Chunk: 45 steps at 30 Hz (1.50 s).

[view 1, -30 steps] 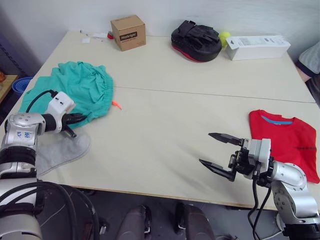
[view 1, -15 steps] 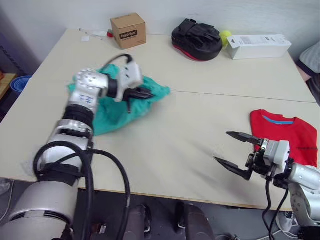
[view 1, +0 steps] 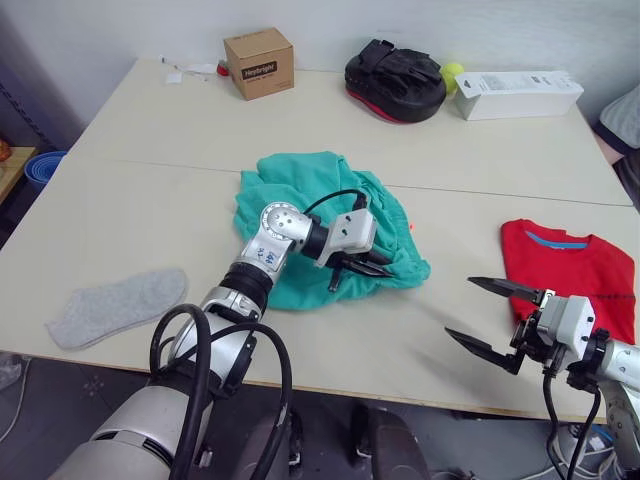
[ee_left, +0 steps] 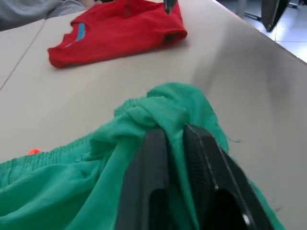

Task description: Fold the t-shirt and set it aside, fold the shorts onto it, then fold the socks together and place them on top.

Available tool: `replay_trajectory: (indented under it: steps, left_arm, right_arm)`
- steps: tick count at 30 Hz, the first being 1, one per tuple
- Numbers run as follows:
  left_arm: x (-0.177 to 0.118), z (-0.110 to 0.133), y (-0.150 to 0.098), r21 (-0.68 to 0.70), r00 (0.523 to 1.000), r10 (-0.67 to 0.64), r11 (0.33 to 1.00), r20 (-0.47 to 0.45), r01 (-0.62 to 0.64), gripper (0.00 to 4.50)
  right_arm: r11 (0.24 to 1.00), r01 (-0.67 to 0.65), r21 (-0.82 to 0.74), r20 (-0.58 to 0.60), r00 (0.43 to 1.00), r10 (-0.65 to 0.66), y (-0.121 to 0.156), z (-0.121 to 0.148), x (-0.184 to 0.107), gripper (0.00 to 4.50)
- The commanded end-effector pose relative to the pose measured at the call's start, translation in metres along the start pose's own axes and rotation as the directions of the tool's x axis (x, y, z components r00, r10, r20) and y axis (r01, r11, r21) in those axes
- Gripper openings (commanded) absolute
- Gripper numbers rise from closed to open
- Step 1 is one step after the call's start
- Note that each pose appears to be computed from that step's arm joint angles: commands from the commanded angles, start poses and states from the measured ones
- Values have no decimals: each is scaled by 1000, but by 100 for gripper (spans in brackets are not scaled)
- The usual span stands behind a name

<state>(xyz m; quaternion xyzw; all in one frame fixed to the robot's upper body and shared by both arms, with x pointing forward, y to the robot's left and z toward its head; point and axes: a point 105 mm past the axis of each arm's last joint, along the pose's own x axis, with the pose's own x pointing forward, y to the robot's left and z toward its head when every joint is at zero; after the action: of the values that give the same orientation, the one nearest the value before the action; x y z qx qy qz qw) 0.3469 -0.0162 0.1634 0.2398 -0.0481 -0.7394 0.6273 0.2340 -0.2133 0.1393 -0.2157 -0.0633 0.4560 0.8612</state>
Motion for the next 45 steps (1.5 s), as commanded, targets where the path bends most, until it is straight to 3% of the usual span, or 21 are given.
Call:
replay_trajectory:
  steps: [1, 3, 5, 8, 10, 13, 16, 20, 24, 29, 31, 34, 35, 37, 41, 45]
  left_arm:
    - [-36, 32, 0, 0, 990, 62, 998, 129, -62, 202]
    - [-56, 43, -14, 15, 987, 47, 999, 153, -49, 268]
    - [-79, 43, -24, 48, 987, 111, 992, 113, -117, 330]
    - [-105, 27, -36, 50, 978, 209, 977, -18, -208, 330]
    - [-120, 6, -55, 64, 963, 215, 976, -161, -207, 364]
    - [-135, -13, -70, 83, 909, 330, 944, -256, -320, 448]
    - [-132, -45, -107, 78, 877, 272, 962, -395, -262, 448]
    - [-126, -63, -109, 78, 843, 352, 933, -406, -352, 448]
    - [-127, -79, -101, 86, 782, 433, 892, -448, -445, 357]
    - [-141, -85, -81, 134, 732, 483, 866, -481, -483, 202]
    - [-141, -88, -87, 52, 776, 389, 906, -497, -420, 136]
    - [-134, -69, -121, -172, 907, 146, 958, -395, -229, 38]
    - [-133, -57, -131, -206, 934, 82, 965, -347, -161, 2]
    - [-134, -42, -143, -258, 956, 17, 961, -294, -97, 2]
    - [-135, -21, -173, -378, 962, -109, 926, -251, 6, 2]
    - [-138, -12, -191, -496, 956, -146, 868, -253, 2, 2]
  right_arm:
    - [998, -52, -30, -21, 998, 51, 2, 7, 9, 450]
    - [995, -83, -51, -33, 996, 81, 2, 7, 15, 450]
    - [988, -135, -78, -38, 990, 133, 6, 9, 24, 450]
    - [968, -224, -108, -59, 974, 219, 15, 7, 37, 450]
    - [946, -271, -175, -82, 962, 261, 17, 3, 50, 450]
    - [918, -270, -290, -119, 962, 245, 9, -7, 66, 450]
    - [893, -254, -372, -150, 966, 212, -7, -13, 79, 450]
    - [871, -279, -404, -177, 958, 225, -13, -21, 85, 450]
    - [859, -280, -428, -192, 957, 217, -24, -23, 92, 354]
    - [848, -275, -453, -172, 960, 219, -29, -14, 98, 177]
    - [855, -298, -425, -177, 953, 244, -29, -12, 95, 102]
    - [869, -353, -345, -165, 935, 315, -23, -7, 87, 0]
    - [867, -393, -306, -155, 919, 362, -17, -4, 81, 0]
    - [846, -474, -242, -141, 880, 453, -4, 2, 68, 0]
    - [797, -586, -143, -85, 810, 580, 22, 16, 44, 0]
    - [765, -644, 6, -57, 763, 644, 44, 26, 27, 0]
